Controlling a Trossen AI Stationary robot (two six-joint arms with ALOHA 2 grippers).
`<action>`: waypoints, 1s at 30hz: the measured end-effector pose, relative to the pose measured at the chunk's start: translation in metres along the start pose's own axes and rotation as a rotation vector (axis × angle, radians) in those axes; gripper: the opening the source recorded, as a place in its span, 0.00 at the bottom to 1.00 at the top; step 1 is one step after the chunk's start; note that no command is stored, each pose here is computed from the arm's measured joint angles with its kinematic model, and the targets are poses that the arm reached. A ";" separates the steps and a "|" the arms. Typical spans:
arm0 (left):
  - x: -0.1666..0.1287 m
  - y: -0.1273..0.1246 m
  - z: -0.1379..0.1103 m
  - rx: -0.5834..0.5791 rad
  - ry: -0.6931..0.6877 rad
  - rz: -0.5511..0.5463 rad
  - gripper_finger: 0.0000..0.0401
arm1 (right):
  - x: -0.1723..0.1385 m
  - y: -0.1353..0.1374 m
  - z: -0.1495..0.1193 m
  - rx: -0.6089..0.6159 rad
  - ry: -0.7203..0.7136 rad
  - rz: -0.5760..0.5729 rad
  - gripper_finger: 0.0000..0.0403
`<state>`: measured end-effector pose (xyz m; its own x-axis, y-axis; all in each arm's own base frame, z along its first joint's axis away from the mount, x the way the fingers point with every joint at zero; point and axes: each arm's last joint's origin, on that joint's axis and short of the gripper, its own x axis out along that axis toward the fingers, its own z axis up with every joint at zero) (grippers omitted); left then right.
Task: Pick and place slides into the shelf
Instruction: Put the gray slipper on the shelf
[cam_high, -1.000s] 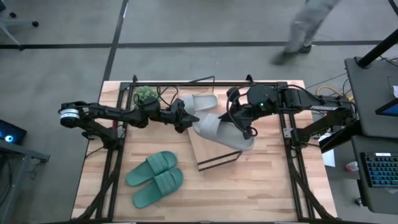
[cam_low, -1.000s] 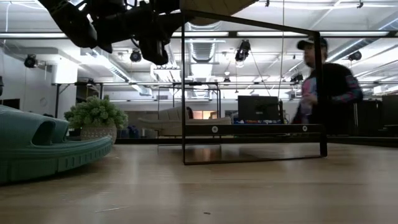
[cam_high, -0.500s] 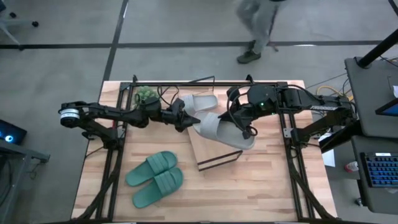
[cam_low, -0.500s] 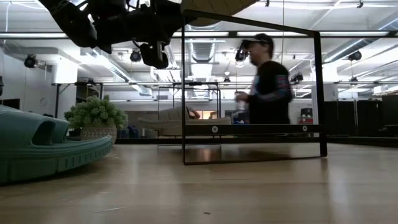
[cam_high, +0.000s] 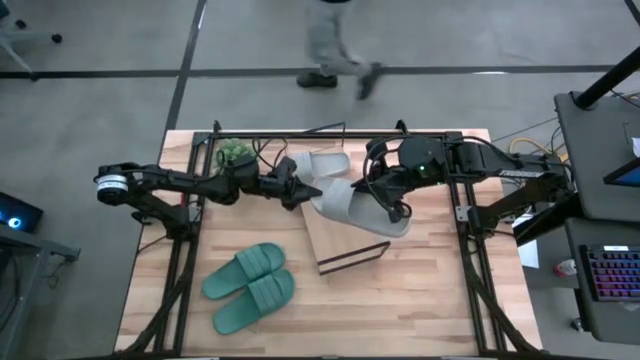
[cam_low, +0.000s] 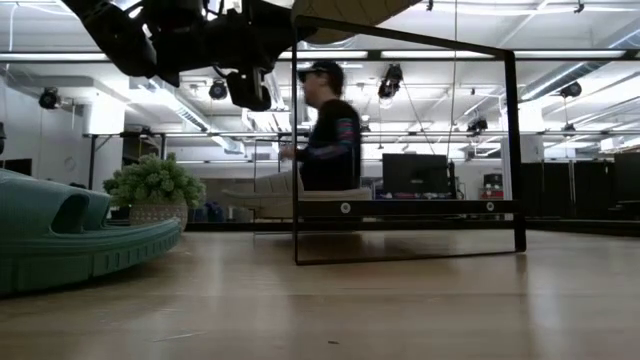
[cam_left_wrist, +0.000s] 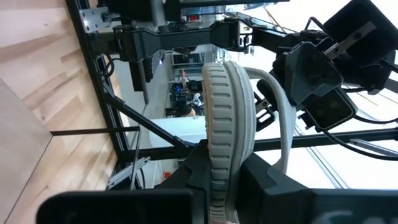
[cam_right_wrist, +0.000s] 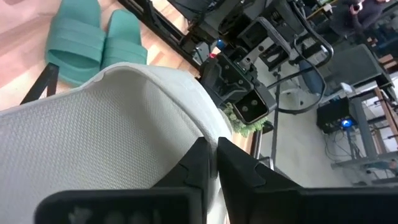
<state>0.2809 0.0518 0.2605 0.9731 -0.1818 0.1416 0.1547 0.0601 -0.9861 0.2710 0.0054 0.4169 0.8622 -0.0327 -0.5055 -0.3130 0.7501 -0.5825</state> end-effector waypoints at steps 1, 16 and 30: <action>0.000 0.000 0.000 0.005 -0.001 0.001 0.05 | 0.000 0.000 0.000 0.002 0.003 -0.001 0.08; -0.004 0.001 0.007 0.050 -0.083 0.010 0.04 | -0.030 -0.009 -0.004 0.061 0.113 -0.249 0.24; -0.011 -0.015 0.008 0.221 -0.416 0.014 0.04 | -0.108 -0.027 -0.024 0.421 0.029 -0.516 0.21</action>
<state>0.2694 0.0608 0.2746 0.9542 0.2261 0.1956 0.1299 0.2759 -0.9524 0.1770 -0.0270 0.4716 0.8470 -0.4700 -0.2485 0.3242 0.8271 -0.4592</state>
